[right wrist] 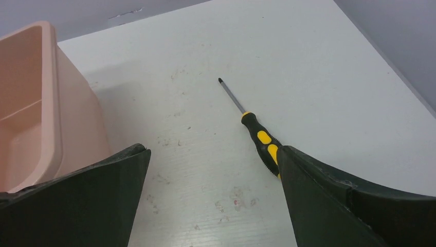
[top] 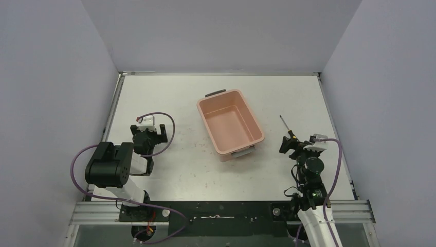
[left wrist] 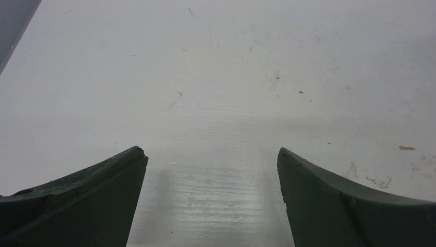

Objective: Put the screwdriver in the bin

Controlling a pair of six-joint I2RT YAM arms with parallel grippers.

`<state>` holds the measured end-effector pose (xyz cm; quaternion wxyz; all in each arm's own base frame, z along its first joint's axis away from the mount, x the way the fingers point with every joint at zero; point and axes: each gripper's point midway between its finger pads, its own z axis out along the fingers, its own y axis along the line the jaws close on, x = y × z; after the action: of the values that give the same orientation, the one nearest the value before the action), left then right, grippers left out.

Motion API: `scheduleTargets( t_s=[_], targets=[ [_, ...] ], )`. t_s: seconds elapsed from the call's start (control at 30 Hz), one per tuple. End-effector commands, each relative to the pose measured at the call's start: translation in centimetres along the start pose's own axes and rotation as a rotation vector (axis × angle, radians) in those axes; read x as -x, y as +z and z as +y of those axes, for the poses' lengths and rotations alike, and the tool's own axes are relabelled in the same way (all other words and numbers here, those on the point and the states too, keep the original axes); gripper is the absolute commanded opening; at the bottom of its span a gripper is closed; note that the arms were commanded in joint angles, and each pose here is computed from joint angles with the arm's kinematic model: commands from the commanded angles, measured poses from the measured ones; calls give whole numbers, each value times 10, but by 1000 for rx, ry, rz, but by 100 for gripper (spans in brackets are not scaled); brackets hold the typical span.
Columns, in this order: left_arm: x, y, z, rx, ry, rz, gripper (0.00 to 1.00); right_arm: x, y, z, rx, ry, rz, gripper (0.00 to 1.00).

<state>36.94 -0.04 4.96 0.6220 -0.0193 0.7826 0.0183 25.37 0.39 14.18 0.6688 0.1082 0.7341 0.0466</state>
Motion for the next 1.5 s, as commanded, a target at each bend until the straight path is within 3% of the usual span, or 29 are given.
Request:
scheduleTargets(
  t_s=[0.0, 0.2, 0.4, 0.5, 0.67, 0.97, 1.07, 1.13, 1.17, 1.23, 1.27, 1.3, 1.47],
  targets=[
    [26, 5, -4, -16, -7, -89, 97, 20, 4, 1, -10, 13, -59, 100],
    [26, 5, -4, -15, -6, -89, 97, 50, 12, -2, -72, -53, -12, 100],
    [26, 6, -3, -12, -10, -87, 97, 57, 40, -20, -246, -170, 265, 100],
    [26, 6, -2, -8, -9, -87, 97, 32, 60, -33, -296, -247, 509, 100],
    [26, 6, -2, -4, -11, -87, 97, -28, 81, -40, -195, -233, 828, 100],
    [25, 6, -2, -2, -11, -85, 97, -94, 94, -56, -199, -241, 1043, 99],
    [26, 6, -1, -2, -10, -86, 97, -109, 96, -60, -201, -244, 1081, 88],
    [26, 6, -1, -1, -11, -85, 97, -115, 97, -62, -197, -255, 1110, 73],
    [26, 6, -1, -1, -11, -85, 97, -117, 97, -63, -195, -263, 1123, 58],
    [26, 6, -1, -1, -12, -86, 97, -117, 97, -66, -204, -280, 1150, 18],
    [26, 6, -1, -1, -11, -86, 97, -114, 96, -66, -209, -290, 1156, 4],
    [26, 6, -1, -1, -10, -86, 97, -107, 97, -65, -210, -296, 1152, 0],
    [26, 6, -1, -1, -12, -85, 97, -30, 106, -47, -207, -300, 995, 0]
  ],
)
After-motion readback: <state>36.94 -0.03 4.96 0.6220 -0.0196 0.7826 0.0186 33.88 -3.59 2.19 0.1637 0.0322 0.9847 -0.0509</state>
